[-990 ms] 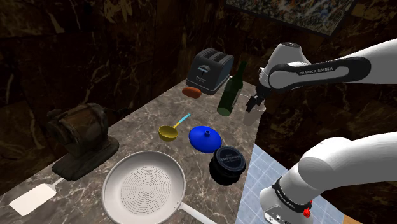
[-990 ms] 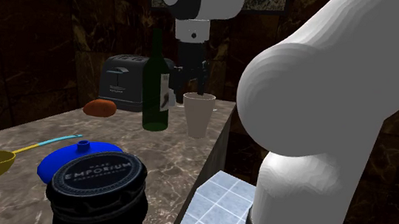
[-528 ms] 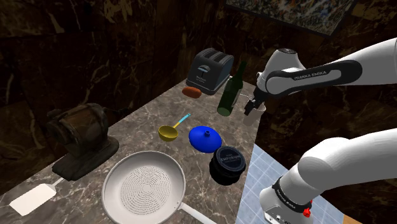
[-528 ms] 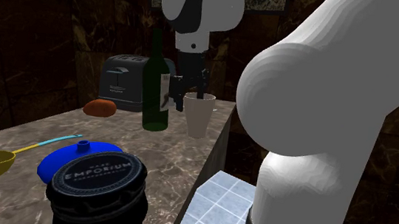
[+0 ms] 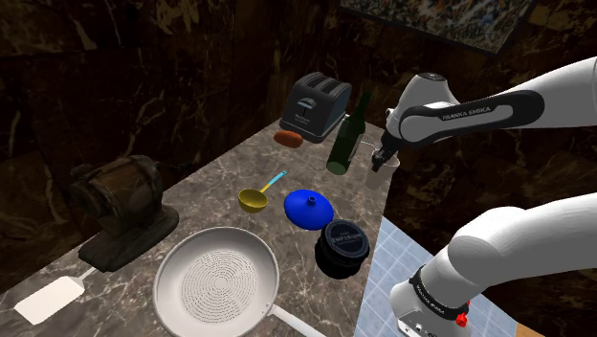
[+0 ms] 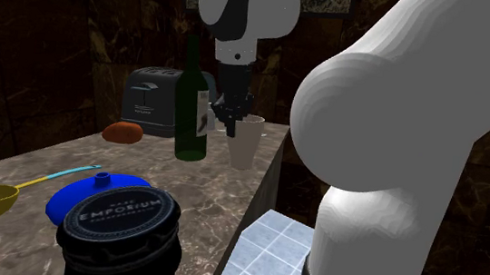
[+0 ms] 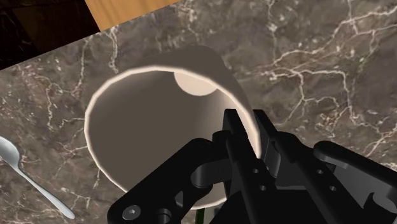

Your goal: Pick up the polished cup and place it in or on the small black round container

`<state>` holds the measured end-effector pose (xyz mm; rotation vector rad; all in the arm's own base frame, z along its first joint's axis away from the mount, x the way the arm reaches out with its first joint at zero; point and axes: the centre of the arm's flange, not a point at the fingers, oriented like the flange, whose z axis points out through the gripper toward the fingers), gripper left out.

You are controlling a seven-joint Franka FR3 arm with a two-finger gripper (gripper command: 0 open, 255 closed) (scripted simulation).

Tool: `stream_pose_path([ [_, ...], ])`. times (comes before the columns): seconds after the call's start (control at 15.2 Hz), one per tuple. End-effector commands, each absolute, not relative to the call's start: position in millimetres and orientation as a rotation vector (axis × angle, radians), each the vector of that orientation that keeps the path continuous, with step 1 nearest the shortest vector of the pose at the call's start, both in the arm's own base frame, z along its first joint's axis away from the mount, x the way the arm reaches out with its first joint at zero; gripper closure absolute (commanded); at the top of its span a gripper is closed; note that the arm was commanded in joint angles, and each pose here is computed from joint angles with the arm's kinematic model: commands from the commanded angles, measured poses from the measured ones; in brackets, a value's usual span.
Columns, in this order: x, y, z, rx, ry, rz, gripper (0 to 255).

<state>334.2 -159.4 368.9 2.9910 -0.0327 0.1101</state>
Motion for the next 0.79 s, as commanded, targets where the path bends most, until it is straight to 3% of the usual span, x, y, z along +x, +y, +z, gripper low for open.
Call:
stream_pose_path([
  [0.0, 334, -160, 368, 2.991, -0.033, 0.108, 255],
  [0.73, 334, -160, 400, 2.991, -0.033, 0.108, 255],
])
